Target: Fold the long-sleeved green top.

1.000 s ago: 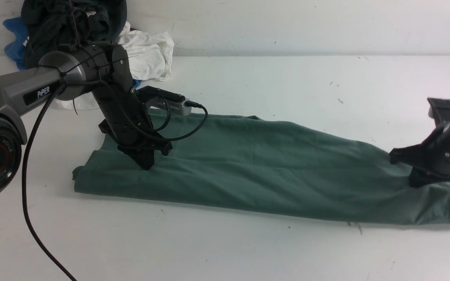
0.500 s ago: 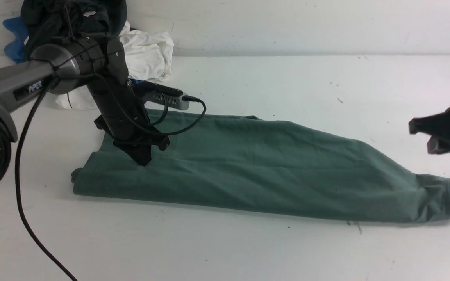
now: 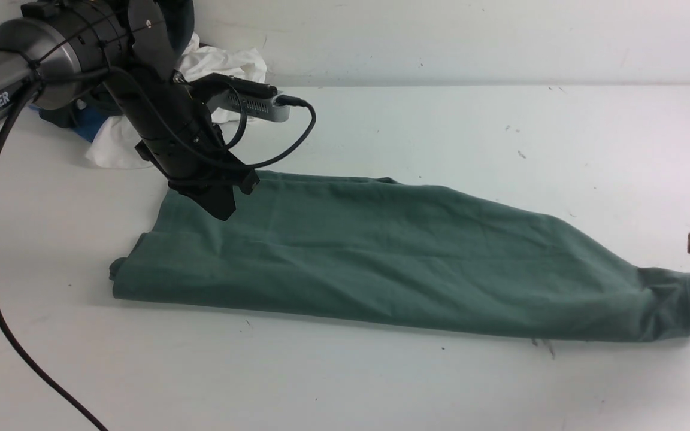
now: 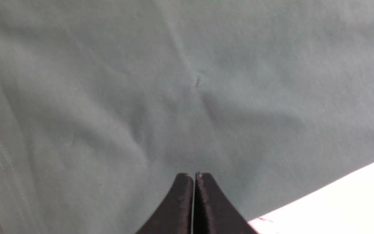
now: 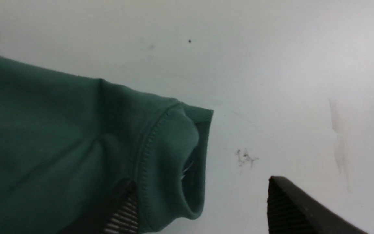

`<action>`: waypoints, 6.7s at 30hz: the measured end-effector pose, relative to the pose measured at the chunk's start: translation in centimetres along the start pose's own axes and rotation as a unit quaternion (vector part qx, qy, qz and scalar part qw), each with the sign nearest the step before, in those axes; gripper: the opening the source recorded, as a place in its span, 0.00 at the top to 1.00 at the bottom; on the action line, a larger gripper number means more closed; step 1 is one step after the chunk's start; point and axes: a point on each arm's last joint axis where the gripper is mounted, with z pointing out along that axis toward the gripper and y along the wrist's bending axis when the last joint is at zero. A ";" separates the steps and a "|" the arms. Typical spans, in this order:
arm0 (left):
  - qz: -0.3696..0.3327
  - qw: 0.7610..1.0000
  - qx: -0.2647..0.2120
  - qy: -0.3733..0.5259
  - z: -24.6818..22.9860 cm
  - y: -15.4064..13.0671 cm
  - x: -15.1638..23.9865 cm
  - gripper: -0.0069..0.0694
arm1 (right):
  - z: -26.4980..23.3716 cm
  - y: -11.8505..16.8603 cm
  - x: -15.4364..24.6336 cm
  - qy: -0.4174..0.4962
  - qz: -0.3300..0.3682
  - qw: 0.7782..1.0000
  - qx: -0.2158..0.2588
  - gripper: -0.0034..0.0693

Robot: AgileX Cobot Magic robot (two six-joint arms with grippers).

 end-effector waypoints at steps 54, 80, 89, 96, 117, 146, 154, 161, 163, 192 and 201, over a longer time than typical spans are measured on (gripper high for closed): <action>0.027 0.998 -0.017 -0.057 -7.4 -2.1 0.9 0.92 | -15.4 19.8 -3.1 -0.151 -0.278 0.926 -0.207 0.94; 0.091 0.993 0.036 -0.072 -6.3 -7.8 -0.3 0.92 | -14.1 27.0 -3.1 -0.126 -0.379 0.906 -0.137 0.38; 0.156 0.983 0.066 -0.073 1.0 -14.3 -2.5 0.92 | -5.3 17.5 -4.1 -0.023 -0.275 0.959 -0.057 0.86; 0.113 0.992 0.062 0.017 9.5 -12.3 -2.0 0.92 | 3.8 15.7 -0.2 0.024 -0.230 0.967 -0.103 0.97; 0.042 0.998 0.038 0.023 9.1 -7.6 -1.9 0.92 | 5.8 20.2 -3.9 0.025 -0.227 0.949 -0.217 0.97; 0.064 0.960 -0.142 -0.231 -16.0 -11.7 24.7 0.92 | -24.6 4.3 8.5 -0.470 -0.183 0.828 -0.243 0.97; 0.023 0.926 -0.137 -0.351 -12.4 -11.8 33.9 0.92 | -25.0 0.4 15.2 -0.555 -0.154 0.778 -0.250 0.97; 0.030 0.899 -0.165 -0.405 -11.8 -11.5 36.3 0.92 | -25.8 -0.8 16.9 -0.588 -0.143 0.755 -0.253 0.97; 0.033 0.896 -0.171 -0.409 -11.9 -11.4 36.3 0.92 | -25.8 -0.8 16.9 -0.588 -0.143 0.755 -0.253 0.97; 0.034 0.895 -0.173 -0.410 -11.9 -11.4 36.4 0.92 | -25.8 -0.8 17.0 -0.588 -0.145 0.754 -0.252 0.97; 0.034 0.895 -0.173 -0.410 -11.9 -11.4 36.4 0.92 | -22.6 -0.7 17.7 -0.577 -0.179 0.769 -0.211 0.97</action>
